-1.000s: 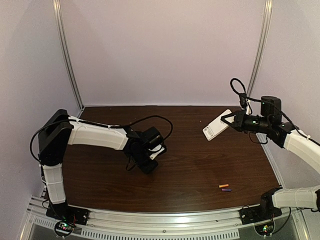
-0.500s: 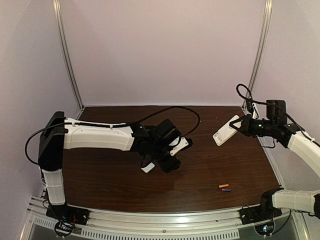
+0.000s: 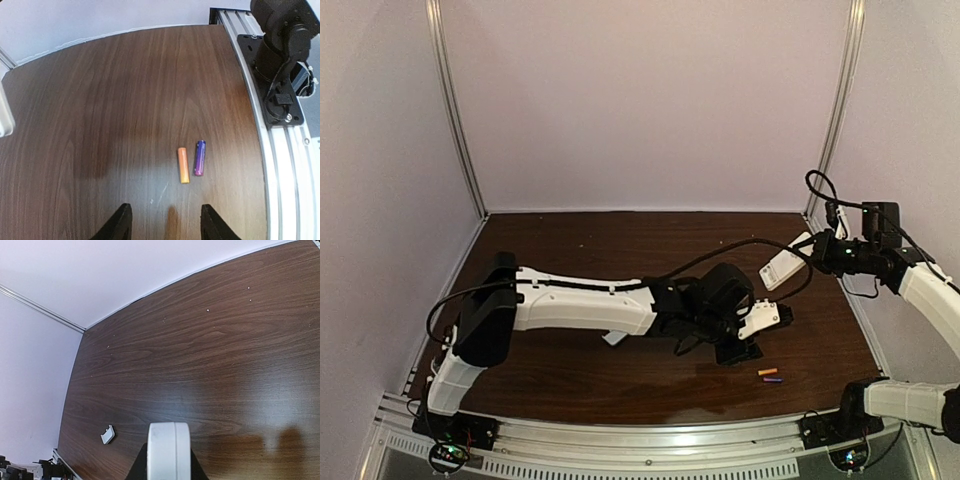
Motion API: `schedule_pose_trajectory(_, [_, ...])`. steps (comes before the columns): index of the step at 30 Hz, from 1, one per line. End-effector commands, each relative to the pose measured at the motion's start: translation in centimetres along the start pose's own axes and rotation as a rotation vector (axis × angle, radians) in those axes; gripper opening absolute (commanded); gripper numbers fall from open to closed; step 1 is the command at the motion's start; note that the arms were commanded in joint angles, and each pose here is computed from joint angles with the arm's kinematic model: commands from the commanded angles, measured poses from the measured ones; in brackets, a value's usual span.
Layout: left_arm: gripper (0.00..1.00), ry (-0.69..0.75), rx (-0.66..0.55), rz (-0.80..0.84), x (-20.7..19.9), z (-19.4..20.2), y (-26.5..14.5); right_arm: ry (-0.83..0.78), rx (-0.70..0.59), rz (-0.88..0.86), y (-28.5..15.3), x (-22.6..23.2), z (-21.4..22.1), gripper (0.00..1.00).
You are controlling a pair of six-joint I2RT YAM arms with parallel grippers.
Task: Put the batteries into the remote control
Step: Move the battery to the center of the board.
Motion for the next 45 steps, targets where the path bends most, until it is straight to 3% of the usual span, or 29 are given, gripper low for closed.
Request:
schedule_pose_trajectory(1, [0.47,0.019,-0.032,0.031,0.3,-0.6,2.6,0.007,-0.033,0.038,-0.6,-0.8,-0.3,0.00])
schedule_pose_trajectory(11, [0.44,0.046,-0.021,0.073,-0.5,0.9,6.2,0.016,-0.033,0.028,-0.4,-1.0,-0.2,0.00])
schedule_pose_trajectory(28, [0.37,0.040,0.004,0.116,-1.1,2.8,8.8,0.023,-0.023,0.011,-0.1,-1.0,-0.1,0.00])
schedule_pose_trajectory(45, [0.21,0.031,0.047,0.083,-0.8,4.5,10.5,0.028,-0.021,-0.006,0.1,-1.0,0.0,0.00])
Point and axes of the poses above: each gripper's point midway between its finger pads, its own y axis out along the fingers, its own x axis along the line the jaws close on, z = x × y, the point moved 7 cm from there along -y, back along the fingers, and after that the axes turned 7 degrees about -y, right-handed, at the moved point
